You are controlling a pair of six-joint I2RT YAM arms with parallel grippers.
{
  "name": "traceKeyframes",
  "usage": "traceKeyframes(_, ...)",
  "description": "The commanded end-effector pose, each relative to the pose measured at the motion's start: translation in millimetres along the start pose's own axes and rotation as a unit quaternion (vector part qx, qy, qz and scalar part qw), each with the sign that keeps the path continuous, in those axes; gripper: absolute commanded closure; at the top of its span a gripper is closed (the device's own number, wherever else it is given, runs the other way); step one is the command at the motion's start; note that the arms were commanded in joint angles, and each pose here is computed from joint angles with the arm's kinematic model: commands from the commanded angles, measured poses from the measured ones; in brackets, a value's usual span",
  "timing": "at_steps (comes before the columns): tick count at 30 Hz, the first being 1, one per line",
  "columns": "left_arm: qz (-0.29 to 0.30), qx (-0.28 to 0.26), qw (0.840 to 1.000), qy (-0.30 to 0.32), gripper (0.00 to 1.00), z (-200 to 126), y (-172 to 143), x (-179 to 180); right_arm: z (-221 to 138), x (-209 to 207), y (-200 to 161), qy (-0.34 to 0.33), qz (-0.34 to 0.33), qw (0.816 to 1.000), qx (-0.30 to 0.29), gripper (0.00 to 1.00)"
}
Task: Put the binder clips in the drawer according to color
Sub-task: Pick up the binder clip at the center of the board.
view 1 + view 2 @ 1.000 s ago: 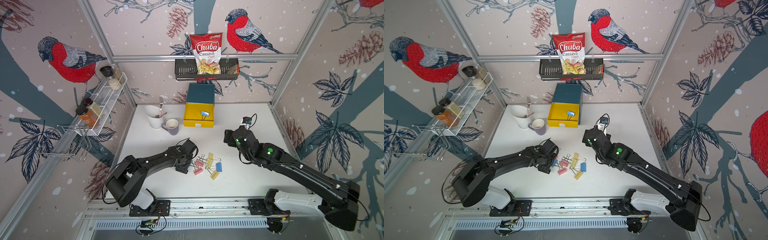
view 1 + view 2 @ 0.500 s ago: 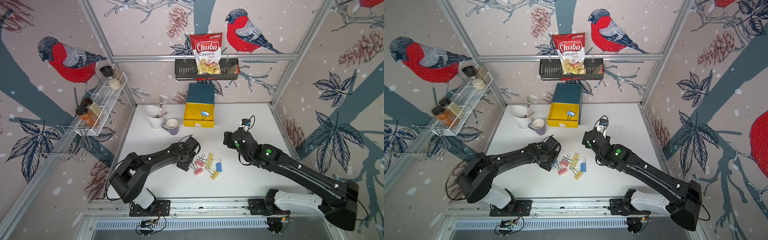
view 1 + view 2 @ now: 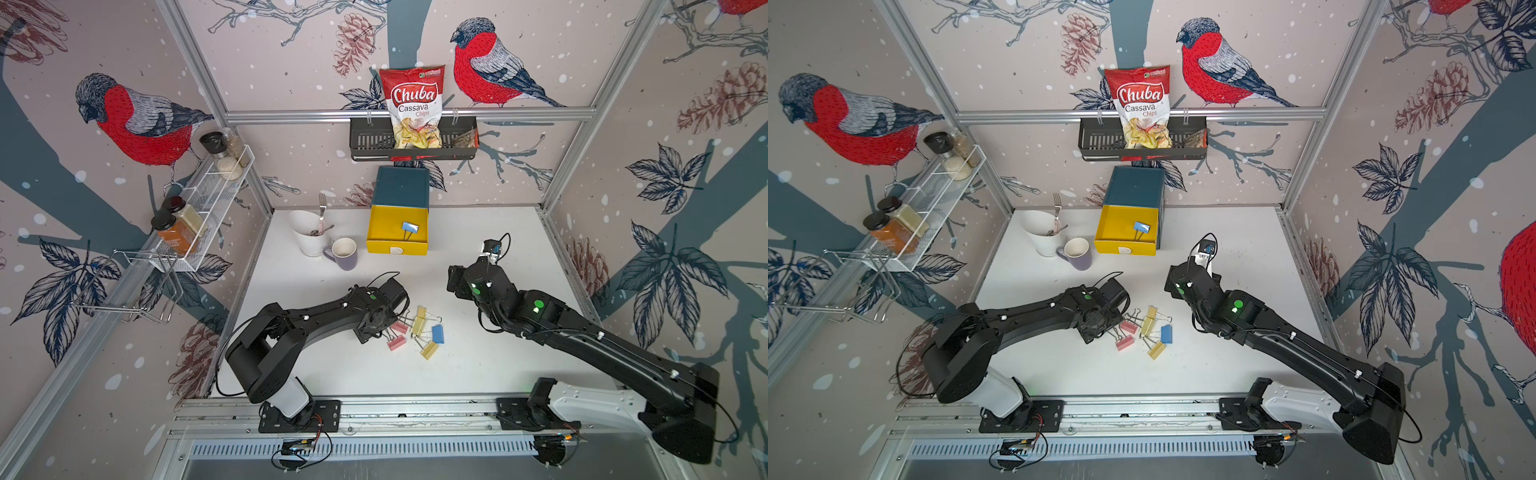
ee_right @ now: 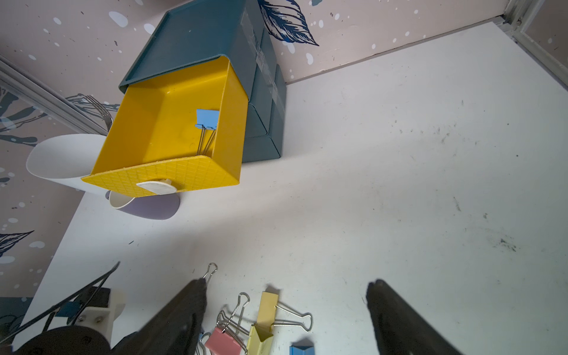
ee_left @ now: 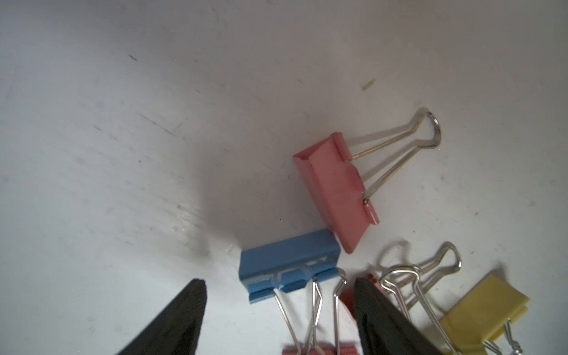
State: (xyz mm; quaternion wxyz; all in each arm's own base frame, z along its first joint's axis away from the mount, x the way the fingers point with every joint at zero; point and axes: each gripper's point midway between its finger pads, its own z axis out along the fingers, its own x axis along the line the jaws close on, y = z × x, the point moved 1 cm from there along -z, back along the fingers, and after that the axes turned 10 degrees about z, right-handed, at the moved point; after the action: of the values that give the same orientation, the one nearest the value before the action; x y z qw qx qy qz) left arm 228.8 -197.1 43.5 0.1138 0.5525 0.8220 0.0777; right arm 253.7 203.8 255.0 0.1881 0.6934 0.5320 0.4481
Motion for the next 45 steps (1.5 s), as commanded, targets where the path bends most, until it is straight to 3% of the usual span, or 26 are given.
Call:
traceKeyframes(1,0.013,-0.001,1.000,0.025,0.17,3,-2,4,-1,3,2,0.008,0.007,1.000,-0.002,0.13)
traceKeyframes(10,-0.005,0.006,0.998,0.059,0.19,19,-7,10,-2,2,1,0.008,0.013,1.000,-0.002,0.13)
traceKeyframes(18,-0.020,0.000,0.998,0.051,0.20,25,-9,10,-1,3,-2,0.011,0.013,1.000,0.003,0.13)
traceKeyframes(25,-0.042,-0.001,0.999,0.029,0.36,29,-13,12,1,4,-6,0.013,0.013,1.000,0.007,0.13)
traceKeyframes(32,-0.062,-0.006,0.998,0.012,0.43,23,-15,16,5,2,-16,0.012,0.014,1.000,0.021,0.14)
traceKeyframes(38,-0.069,-0.027,0.997,-0.022,0.46,-8,-9,10,23,-17,-53,-0.027,0.028,0.997,0.067,0.14)
traceKeyframes(45,-0.058,-0.093,0.985,-0.130,0.51,-88,19,-14,41,-43,-111,-0.079,0.135,0.977,0.142,0.20)
